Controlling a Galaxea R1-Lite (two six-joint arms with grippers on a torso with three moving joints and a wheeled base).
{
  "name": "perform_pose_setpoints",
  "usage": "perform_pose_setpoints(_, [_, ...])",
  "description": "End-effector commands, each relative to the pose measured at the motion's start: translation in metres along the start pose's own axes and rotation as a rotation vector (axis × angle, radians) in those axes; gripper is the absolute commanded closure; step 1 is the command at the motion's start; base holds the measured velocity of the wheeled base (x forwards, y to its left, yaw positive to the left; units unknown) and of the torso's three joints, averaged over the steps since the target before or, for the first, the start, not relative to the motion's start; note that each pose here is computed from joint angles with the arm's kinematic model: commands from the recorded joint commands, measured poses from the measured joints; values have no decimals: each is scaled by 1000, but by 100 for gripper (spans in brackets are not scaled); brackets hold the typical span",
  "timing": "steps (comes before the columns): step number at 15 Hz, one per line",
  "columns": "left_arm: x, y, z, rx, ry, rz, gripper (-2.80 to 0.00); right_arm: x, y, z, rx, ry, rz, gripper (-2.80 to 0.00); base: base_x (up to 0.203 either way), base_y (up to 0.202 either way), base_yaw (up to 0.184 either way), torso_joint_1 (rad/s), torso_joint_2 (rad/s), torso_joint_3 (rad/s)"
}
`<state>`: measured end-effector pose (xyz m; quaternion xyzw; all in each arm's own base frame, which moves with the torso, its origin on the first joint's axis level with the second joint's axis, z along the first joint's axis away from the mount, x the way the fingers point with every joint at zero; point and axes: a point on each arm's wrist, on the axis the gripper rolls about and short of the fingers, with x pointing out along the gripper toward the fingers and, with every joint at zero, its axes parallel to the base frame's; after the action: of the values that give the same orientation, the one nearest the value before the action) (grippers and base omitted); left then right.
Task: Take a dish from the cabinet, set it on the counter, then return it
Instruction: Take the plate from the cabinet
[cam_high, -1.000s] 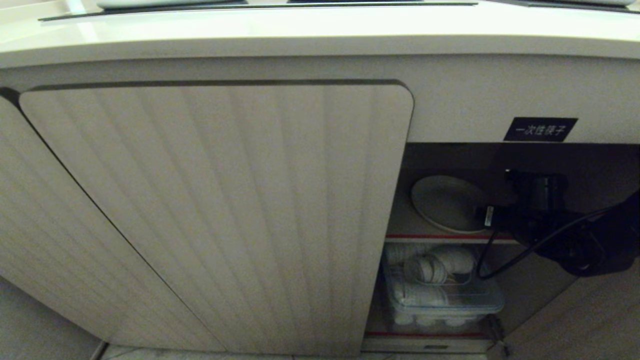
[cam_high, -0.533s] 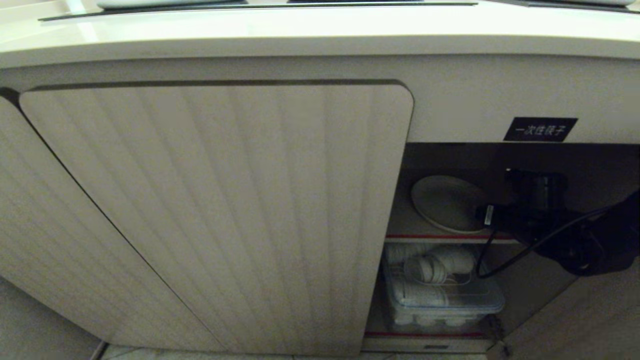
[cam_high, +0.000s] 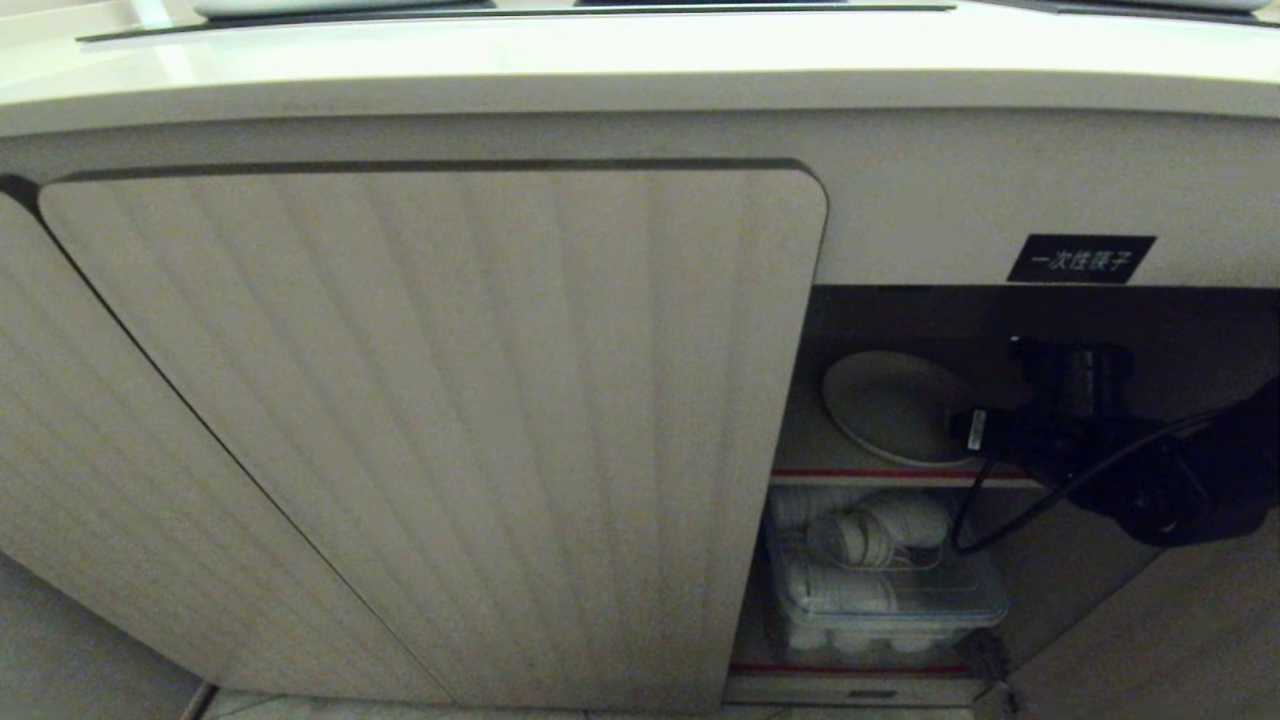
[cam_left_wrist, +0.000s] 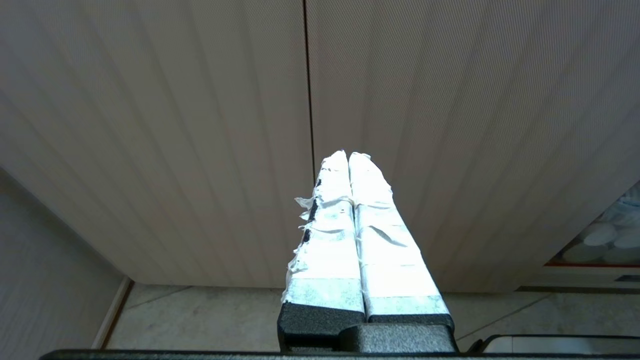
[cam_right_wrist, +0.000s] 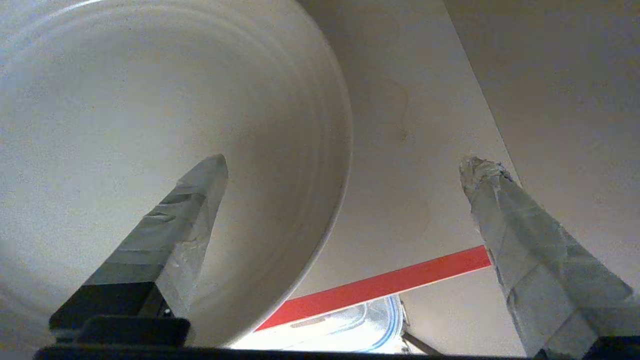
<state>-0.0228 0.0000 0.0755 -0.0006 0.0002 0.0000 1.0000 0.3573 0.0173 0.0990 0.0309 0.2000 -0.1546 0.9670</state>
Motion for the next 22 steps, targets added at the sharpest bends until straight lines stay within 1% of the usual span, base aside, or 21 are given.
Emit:
perform_pose_setpoints(1, [0, 0, 0, 0, 0, 0, 0, 0, 1, 2, 5, -11, 1, -280, 0, 0, 0, 0, 0, 0])
perform_pose_setpoints(3, [0, 0, 0, 0, 0, 0, 0, 1, 1, 4, 6, -12, 2, -280, 0, 0, 0, 0, 0, 0])
perform_pose_setpoints(5, [0, 0, 0, 0, 0, 0, 0, 2, 0, 2, -3, 17, -4, -280, 0, 0, 0, 0, 0, 0])
perform_pose_setpoints(8, [0, 0, 0, 0, 0, 0, 0, 3, 1, 4, 0, 15, -3, -280, 0, 0, 0, 0, 0, 0])
perform_pose_setpoints(17, [0, 0, 0, 0, 0, 0, 0, 11, 4, 5, -13, 58, -10, -280, 0, 0, 0, 0, 0, 0])
perform_pose_setpoints(22, [0, 0, 0, 0, 0, 0, 0, 16, 6, 9, -7, 45, -8, -280, 0, 0, 0, 0, 0, 0])
